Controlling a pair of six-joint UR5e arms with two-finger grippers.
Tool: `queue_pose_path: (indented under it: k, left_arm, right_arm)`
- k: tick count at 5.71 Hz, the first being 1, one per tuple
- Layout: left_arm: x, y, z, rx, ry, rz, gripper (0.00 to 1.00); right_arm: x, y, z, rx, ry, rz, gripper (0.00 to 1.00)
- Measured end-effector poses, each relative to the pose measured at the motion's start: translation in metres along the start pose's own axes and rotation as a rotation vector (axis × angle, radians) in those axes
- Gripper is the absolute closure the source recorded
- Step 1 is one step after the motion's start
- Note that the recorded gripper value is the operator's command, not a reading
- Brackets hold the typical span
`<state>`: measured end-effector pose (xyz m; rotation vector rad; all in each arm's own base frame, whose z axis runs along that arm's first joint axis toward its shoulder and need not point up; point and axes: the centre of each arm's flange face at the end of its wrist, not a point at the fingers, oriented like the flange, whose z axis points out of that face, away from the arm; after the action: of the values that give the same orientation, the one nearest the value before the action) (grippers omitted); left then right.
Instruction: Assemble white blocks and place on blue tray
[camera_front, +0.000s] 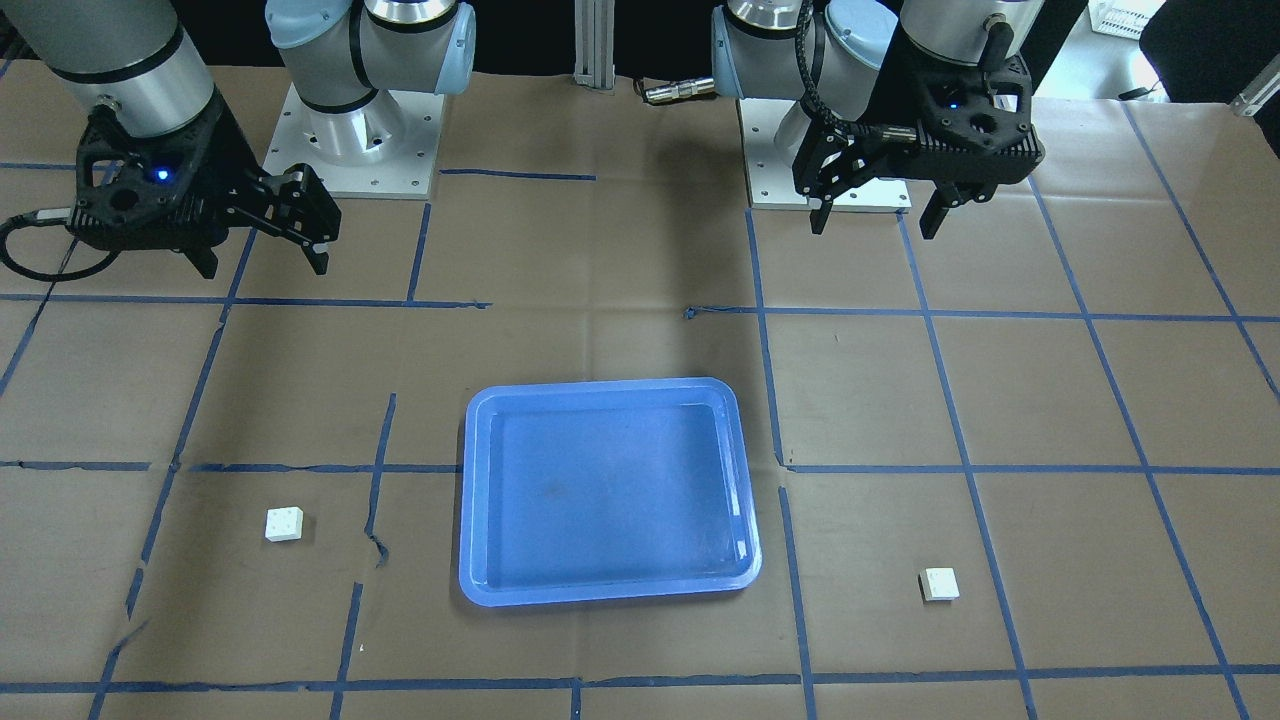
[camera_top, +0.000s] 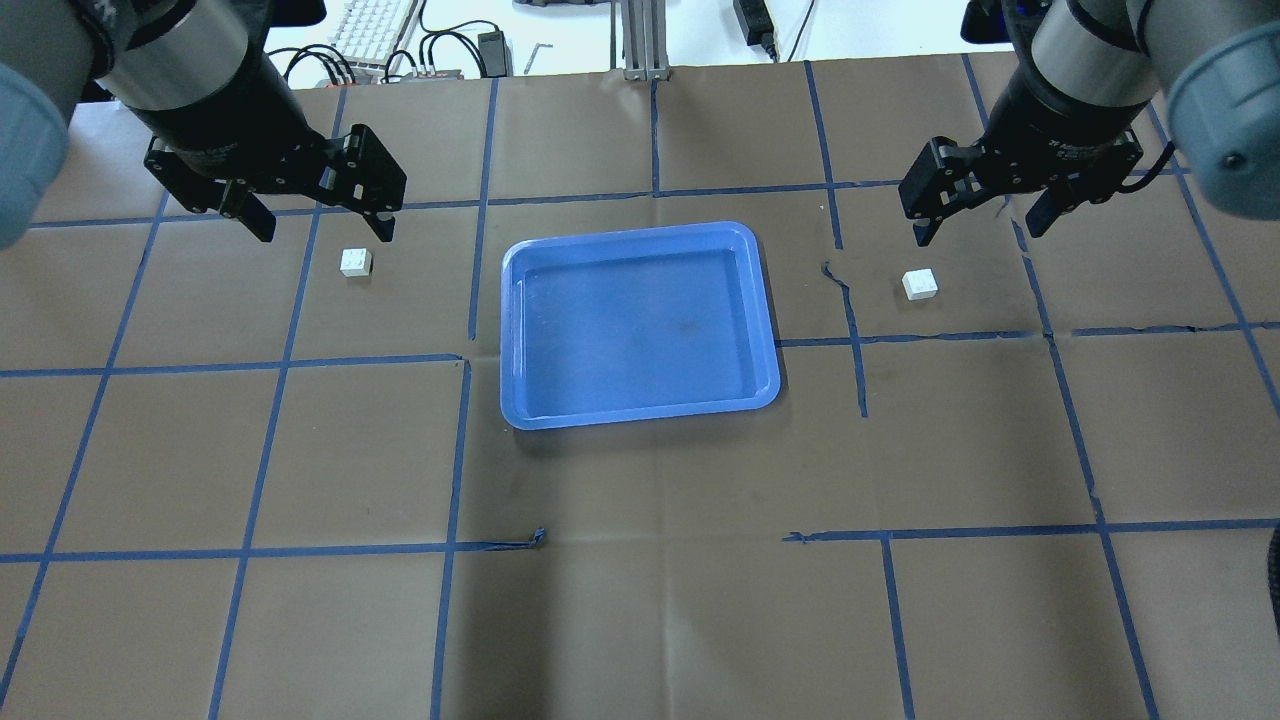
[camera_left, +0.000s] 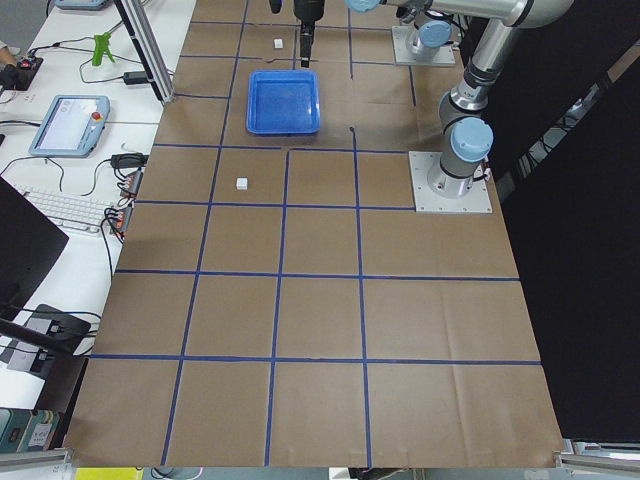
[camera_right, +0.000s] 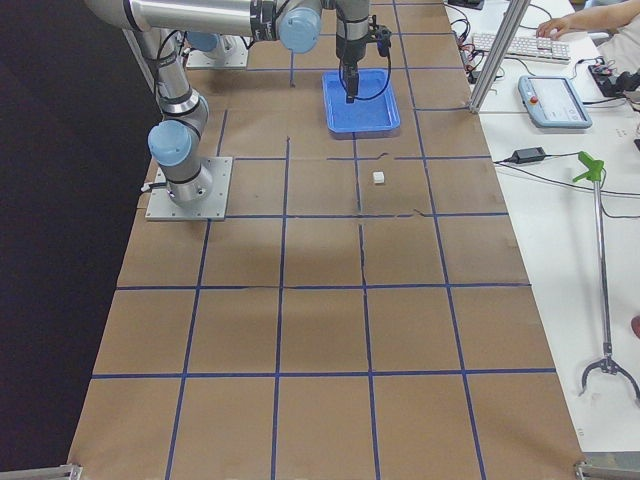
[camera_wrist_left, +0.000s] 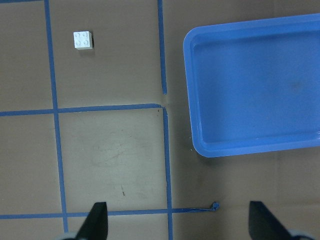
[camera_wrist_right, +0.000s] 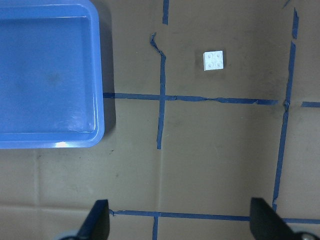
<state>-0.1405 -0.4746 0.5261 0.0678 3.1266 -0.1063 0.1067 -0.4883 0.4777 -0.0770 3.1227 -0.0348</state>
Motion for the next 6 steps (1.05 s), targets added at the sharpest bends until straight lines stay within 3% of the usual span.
queue_pose_path:
  k: [2,4,6]
  left_arm:
    - [-0.004,-0.001,0.003,0.005,0.003,-0.005,0.0]
    - [-0.053,-0.024,0.031,-0.04,0.002,-0.099,0.0]
    - [-0.134,-0.103,0.131,-0.082,0.006,-0.186,0.0]
  right_arm:
    - [-0.003,0.003,-0.003,0.0,0.001,0.003,0.0]
    - [-0.002,0.0,0.0,-0.004,0.001,-0.015,0.0]
    - [0.003,-0.008,0.006,0.009,0.002,-0.139,0.0]
